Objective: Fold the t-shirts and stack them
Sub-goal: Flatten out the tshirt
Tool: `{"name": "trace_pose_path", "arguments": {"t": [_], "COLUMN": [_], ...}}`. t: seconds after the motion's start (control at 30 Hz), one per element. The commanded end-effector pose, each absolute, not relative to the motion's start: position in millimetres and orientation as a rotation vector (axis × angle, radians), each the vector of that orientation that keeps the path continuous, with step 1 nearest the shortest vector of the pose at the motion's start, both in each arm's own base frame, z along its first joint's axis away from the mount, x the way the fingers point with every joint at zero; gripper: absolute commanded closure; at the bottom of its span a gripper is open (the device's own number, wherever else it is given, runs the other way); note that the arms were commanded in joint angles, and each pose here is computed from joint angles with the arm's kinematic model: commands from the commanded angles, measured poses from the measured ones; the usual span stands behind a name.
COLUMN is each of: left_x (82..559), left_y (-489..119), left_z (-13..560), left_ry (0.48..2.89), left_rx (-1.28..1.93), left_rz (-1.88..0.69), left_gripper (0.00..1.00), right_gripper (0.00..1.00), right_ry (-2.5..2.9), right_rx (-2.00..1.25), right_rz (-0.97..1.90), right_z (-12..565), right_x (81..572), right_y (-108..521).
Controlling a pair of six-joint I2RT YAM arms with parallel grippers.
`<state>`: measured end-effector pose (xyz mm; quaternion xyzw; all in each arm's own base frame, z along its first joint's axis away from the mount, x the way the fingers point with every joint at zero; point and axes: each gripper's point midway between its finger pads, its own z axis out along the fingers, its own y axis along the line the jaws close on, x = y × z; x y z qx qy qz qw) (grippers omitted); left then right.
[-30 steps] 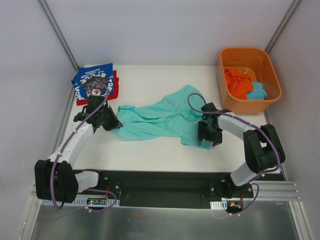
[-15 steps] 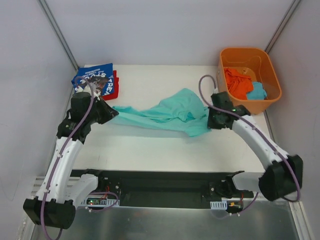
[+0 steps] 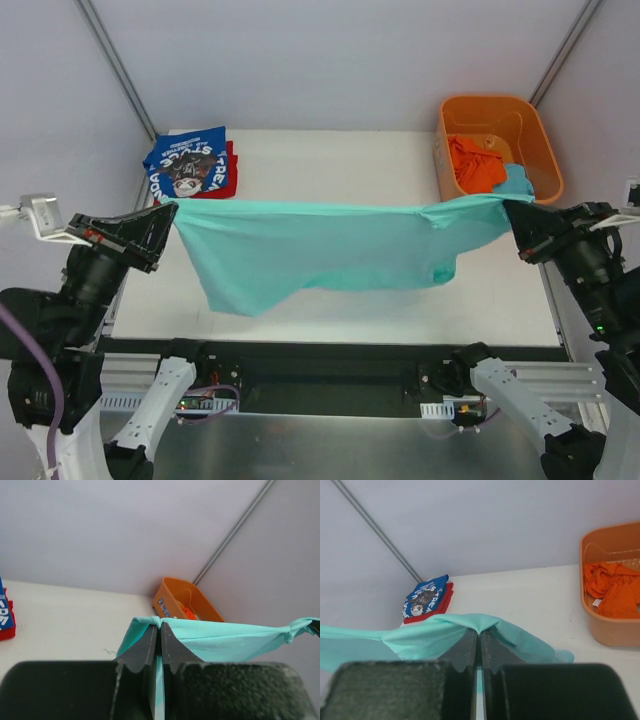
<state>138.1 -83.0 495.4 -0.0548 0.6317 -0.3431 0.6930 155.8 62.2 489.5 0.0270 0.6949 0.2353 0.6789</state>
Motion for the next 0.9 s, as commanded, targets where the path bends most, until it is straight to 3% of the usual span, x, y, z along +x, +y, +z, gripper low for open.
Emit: {"name": "trace_pose_path", "arguments": {"t": [0.0,0.2,0.33,0.4,0.5,0.6,0.73,0.87], "left_x": [148,228,313,326,347,349,333,327], "left_y": [-77,-72,-60,-59,-53,-52,-46,-46], "left_z": [504,486,477,503,534,562,574,529], "left_ry": [1.401,1.549,1.650,1.607,1.549,1.488,1.451,1.539], "left_rx": [-0.128,-0.214,-0.280,-0.255,-0.242,-0.209,-0.186,-0.184], "left_rz": [-0.715,-0.617,-0.463,-0.442,-0.387,-0.365,-0.333,-0.320], "left_gripper": [1.00,1.00,1.00,1.00,1.00,1.00,1.00,1.00], "right_gripper": [0.99,0.99,0.99,0.99,0.99,0.99,0.99,0.99], "right_ry": [1.607,1.675,1.606,1.582,1.447,1.337,1.304,1.266], "right_rx": [-0.001,0.021,-0.009,-0.011,-0.008,-0.028,-0.035,-0.053], "right_rz": [0.488,0.304,0.227,0.212,0.249,0.290,0.288,0.284], "right_z": [490,488,529,541,588,620,621,609], "right_x": [164,236,292,327,342,335,315,278], "right_y": [67,69,75,78,77,78,73,65]}}
